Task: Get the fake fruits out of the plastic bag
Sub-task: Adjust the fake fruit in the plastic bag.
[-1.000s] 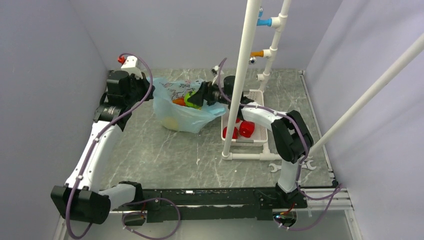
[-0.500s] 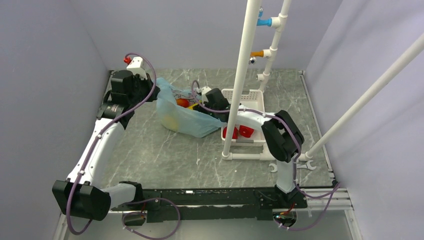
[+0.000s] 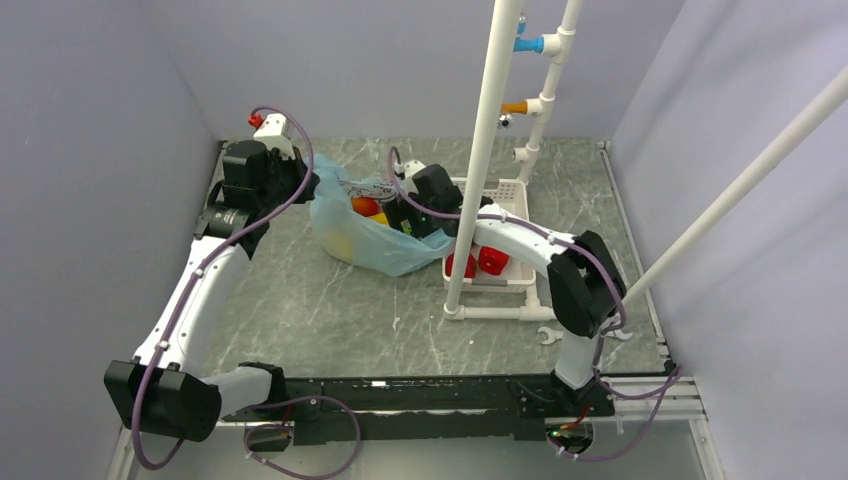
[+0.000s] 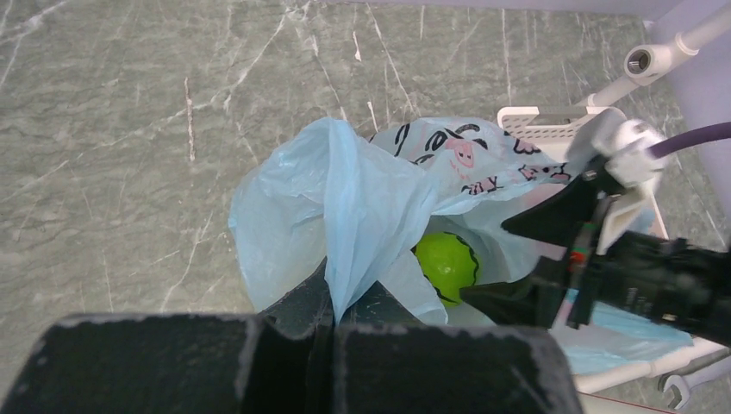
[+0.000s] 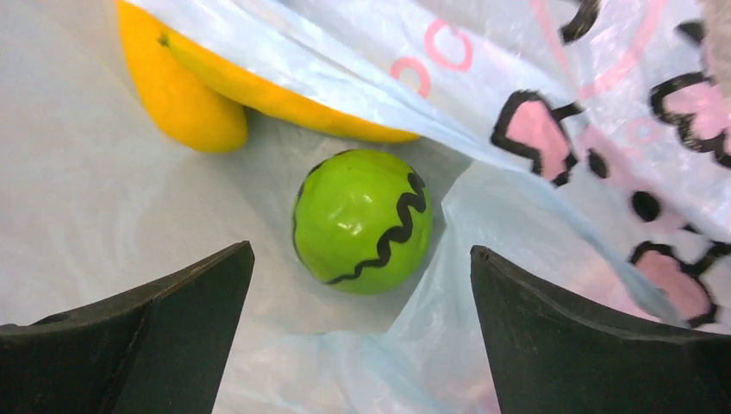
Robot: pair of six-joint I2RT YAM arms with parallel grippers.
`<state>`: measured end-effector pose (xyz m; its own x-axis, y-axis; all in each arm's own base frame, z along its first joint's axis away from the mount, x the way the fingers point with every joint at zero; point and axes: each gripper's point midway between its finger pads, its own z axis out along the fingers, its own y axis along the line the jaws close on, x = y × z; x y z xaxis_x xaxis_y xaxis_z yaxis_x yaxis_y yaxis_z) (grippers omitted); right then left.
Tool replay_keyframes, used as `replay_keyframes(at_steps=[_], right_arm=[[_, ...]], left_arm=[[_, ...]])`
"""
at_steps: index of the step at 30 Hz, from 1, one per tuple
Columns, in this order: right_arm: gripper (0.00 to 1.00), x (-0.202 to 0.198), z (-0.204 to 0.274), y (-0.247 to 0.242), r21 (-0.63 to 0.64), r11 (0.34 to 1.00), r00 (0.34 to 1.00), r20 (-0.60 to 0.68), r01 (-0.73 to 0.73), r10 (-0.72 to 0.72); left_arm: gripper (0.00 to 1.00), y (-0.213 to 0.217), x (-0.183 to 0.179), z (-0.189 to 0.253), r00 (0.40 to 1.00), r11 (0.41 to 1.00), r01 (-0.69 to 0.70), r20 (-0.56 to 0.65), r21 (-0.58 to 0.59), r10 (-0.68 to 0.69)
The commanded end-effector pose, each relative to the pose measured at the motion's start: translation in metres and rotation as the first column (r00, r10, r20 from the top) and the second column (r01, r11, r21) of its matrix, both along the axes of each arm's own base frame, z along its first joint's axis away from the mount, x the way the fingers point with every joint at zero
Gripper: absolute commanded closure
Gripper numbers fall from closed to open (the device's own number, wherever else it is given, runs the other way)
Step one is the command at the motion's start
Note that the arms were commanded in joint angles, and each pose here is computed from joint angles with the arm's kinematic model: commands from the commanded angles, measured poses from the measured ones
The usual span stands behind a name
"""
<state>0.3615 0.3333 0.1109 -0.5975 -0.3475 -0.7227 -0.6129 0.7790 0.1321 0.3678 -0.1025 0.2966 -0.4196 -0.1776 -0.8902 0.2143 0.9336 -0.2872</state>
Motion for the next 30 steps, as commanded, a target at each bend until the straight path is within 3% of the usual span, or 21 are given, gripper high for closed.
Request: replay_keyframes(at_steps=[1, 6, 11, 14, 16, 19, 22, 24, 26, 30], right_arm=[[0.00, 0.000, 0.067, 0.003, 0.063, 0.998, 0.997, 0.081, 0.006, -0.011], [0.04, -0.012, 0.077, 0.026, 0.147, 0.983, 0.992, 0.068, -0.112, 0.103], [0.32, -0.007, 0.071, 0.051, 0.198, 0.968, 0.987, 0.071, -0.155, 0.143], [0.42, 0.003, 0.063, 0.054, 0.180, 0.973, 0.988, 0.081, -0.141, 0.128], [0.44, 0.006, 0.049, 0.055, 0.145, 0.978, 0.988, 0.063, -0.147, 0.139], [0.39, 0.007, 0.027, 0.054, 0.107, 0.980, 0.985, 0.052, -0.166, 0.162], [0.18, 0.009, 0.003, 0.047, 0.037, 0.984, 0.983, 0.047, -0.177, 0.175], [0.11, 0.012, -0.010, 0.039, -0.020, 0.987, 0.986, 0.041, -0.158, 0.159], [0.06, 0.011, -0.022, 0.031, -0.076, 0.984, 0.985, 0.050, -0.164, 0.168], [0.04, 0.007, -0.044, 0.028, -0.122, 0.976, 0.983, 0.022, -0.179, 0.183]], left_arm=[[1.00, 0.002, -0.001, 0.025, 0.997, 1.000, -0.006, 0.074, 0.005, 0.006], [1.00, 0.001, -0.003, 0.028, 0.996, 1.000, -0.001, 0.084, -0.003, 0.002], [1.00, -0.001, -0.002, 0.025, 0.997, 1.000, 0.003, 0.075, -0.001, -0.003], [1.00, -0.001, -0.002, 0.025, 0.997, 1.000, 0.001, 0.077, 0.005, -0.001], [1.00, 0.000, -0.001, 0.023, 0.997, 1.000, -0.003, 0.076, 0.011, 0.003], [1.00, -0.002, 0.000, 0.023, 0.997, 1.000, 0.003, 0.071, 0.009, -0.003], [1.00, -0.003, 0.000, 0.022, 0.998, 1.000, 0.009, 0.068, 0.006, -0.009], [1.00, -0.003, 0.001, 0.020, 0.998, 1.000, 0.005, 0.061, 0.009, -0.006], [1.00, -0.002, 0.002, 0.019, 0.998, 1.000, 0.003, 0.058, 0.012, -0.003], [1.00, -0.004, 0.002, 0.019, 0.998, 1.000, 0.010, 0.058, 0.009, -0.011]])
